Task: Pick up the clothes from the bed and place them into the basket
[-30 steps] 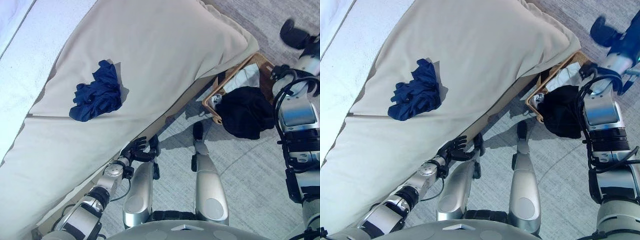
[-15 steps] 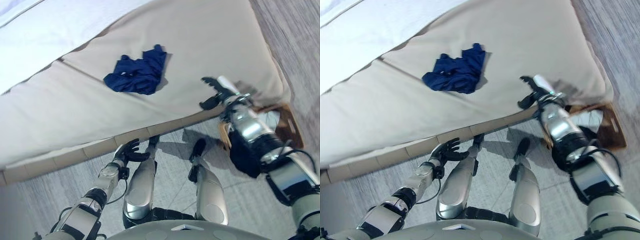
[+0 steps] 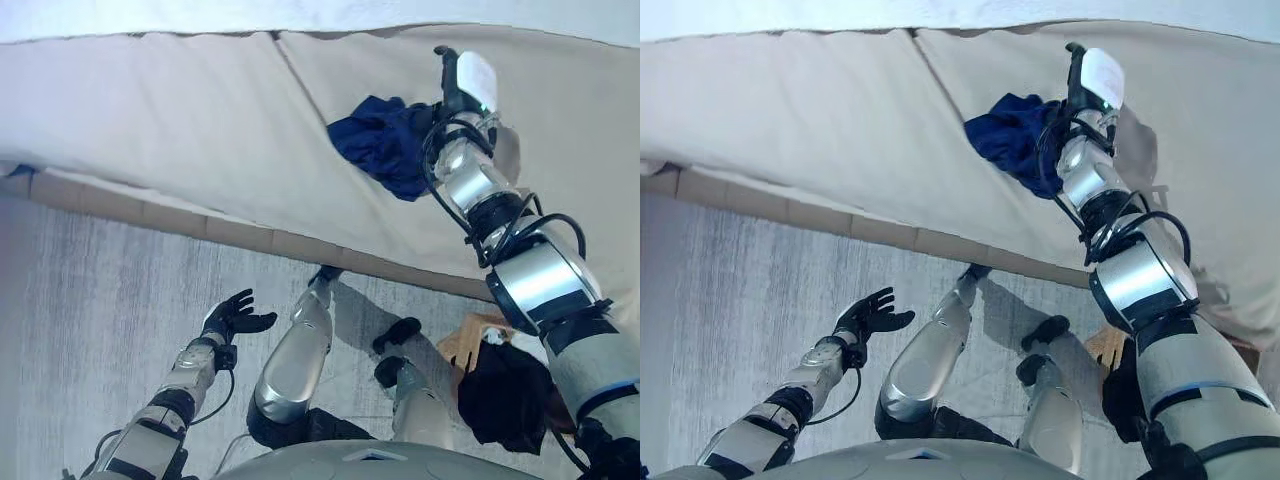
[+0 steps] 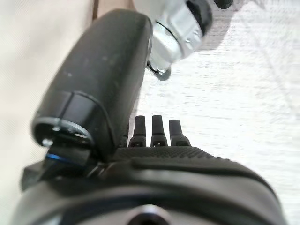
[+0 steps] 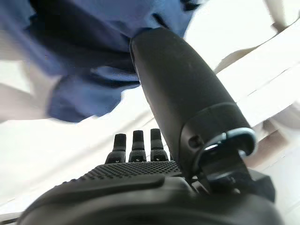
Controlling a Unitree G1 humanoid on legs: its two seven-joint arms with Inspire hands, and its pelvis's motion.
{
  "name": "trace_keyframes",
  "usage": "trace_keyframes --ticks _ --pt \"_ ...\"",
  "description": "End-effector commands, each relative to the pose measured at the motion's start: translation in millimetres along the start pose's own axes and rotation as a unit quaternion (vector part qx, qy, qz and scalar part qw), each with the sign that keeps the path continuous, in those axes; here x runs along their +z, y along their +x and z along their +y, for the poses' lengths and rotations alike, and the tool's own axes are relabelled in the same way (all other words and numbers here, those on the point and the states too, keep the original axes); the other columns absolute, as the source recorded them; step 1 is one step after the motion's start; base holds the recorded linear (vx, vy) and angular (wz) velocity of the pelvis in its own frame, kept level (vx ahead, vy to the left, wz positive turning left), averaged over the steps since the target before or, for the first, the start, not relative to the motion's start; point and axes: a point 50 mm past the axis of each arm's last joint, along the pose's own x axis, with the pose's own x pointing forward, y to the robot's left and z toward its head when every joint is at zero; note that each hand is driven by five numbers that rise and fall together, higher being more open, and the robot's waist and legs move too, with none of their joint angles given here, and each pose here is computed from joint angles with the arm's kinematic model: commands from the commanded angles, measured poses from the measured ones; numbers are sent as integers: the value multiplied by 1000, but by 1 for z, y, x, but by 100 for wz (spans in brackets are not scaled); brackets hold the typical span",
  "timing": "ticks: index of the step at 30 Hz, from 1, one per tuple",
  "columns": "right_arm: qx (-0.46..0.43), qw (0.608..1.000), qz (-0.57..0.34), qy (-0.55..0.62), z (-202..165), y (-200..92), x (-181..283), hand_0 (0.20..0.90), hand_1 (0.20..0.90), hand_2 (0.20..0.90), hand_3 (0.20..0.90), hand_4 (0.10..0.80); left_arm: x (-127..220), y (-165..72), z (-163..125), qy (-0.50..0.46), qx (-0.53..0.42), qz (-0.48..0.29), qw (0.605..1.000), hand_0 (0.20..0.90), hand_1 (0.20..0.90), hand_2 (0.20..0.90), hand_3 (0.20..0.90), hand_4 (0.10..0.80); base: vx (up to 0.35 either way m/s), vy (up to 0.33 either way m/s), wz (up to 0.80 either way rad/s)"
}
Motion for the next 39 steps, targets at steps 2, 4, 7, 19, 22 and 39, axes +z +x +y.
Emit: trace_keyframes --ticks 2,4,7,19,22,39 --pt "6 999 16 -46 -16 9 4 900 900 900 900 800 -22 -12 20 1 12 12 1000 900 900 900 900 800 19 -3 21" --pt "85 990 80 -85 -12 9 -15 900 900 900 900 800 -19 -13 21 5 3 0 1000 900 900 900 900 800 43 -28 20" --pt "121 982 108 -101 -16 11 -18 900 900 900 900 800 -14 -13 20 11 -6 -13 1000 900 900 900 900 800 27 -33 20" --pt "346 933 100 -12 0 3 -9 585 585 585 532 432 -15 -24 48 36 23 -14 999 900 900 900 900 800 10 -47 5" --pt "237 967 20 90 -18 14 22 300 300 300 200 100 -21 -27 54 35 39 -9 999 900 900 900 900 800 1 -62 -21" --pt "-326 848 -304 287 -159 -48 79 300 300 300 200 100 -49 -28 41 29 76 46 996 900 900 900 900 800 -45 -15 -50"
